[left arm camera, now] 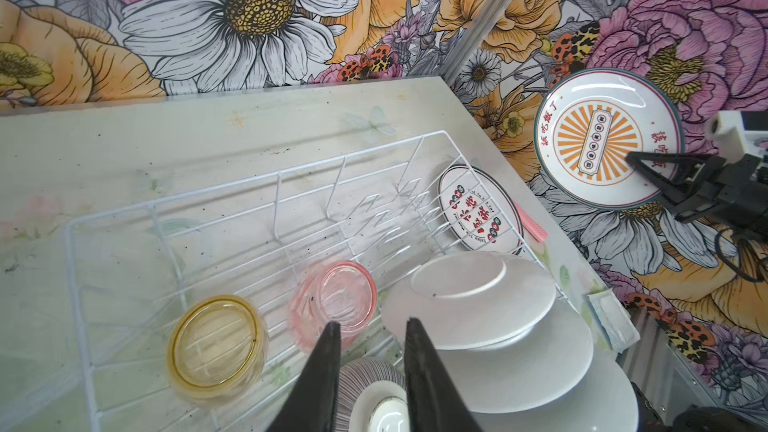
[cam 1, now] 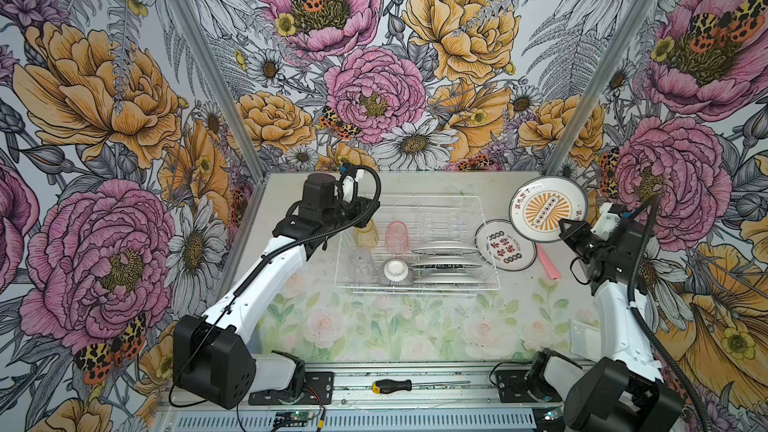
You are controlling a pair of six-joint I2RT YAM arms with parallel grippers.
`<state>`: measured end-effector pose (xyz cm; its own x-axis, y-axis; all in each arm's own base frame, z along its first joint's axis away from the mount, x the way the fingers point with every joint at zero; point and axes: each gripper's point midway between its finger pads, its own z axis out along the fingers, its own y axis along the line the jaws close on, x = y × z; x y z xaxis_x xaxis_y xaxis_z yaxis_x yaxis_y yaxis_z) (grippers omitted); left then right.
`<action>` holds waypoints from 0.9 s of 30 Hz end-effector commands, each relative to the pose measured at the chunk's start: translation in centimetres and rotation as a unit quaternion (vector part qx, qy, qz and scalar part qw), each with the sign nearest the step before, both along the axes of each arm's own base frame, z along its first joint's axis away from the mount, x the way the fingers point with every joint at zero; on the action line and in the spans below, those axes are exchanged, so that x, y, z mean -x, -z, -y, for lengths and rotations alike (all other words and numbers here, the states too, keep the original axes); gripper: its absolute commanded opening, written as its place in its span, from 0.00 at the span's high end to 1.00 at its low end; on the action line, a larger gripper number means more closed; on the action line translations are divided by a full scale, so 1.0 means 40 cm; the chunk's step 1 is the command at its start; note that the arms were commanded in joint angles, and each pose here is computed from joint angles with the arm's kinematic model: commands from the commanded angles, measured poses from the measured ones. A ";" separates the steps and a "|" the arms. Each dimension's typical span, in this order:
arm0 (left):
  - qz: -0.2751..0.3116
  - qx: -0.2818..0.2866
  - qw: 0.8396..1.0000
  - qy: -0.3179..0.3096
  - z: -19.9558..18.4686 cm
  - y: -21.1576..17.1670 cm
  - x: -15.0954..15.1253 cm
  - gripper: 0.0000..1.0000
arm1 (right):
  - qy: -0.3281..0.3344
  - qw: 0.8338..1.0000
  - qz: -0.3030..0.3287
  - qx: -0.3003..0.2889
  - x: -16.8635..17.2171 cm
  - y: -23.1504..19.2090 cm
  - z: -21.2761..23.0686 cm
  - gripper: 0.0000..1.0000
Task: Unload the mixed dishes from the dish rack
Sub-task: 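Open the left gripper and carry the plate away from the rack with the right gripper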
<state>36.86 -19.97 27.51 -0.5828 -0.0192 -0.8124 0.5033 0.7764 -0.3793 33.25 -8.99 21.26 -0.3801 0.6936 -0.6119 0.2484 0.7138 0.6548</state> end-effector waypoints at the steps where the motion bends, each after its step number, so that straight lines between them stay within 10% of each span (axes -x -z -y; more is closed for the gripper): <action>1: 0.007 -0.013 1.000 -0.005 -0.011 0.001 -0.001 0.71 | -0.022 1.000 -0.009 0.000 -0.003 0.033 -0.011 1.00; 27: 0.000 0.000 1.000 0.018 0.035 0.010 -0.013 0.71 | -0.064 0.988 -0.114 -0.076 -0.039 0.253 -0.068 1.00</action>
<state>37.19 -20.79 25.77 -0.6144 0.0010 -0.7890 0.4990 0.7751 -0.3877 34.00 -6.49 10.84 -0.5892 0.7207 -0.3654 0.3517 0.6358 0.6871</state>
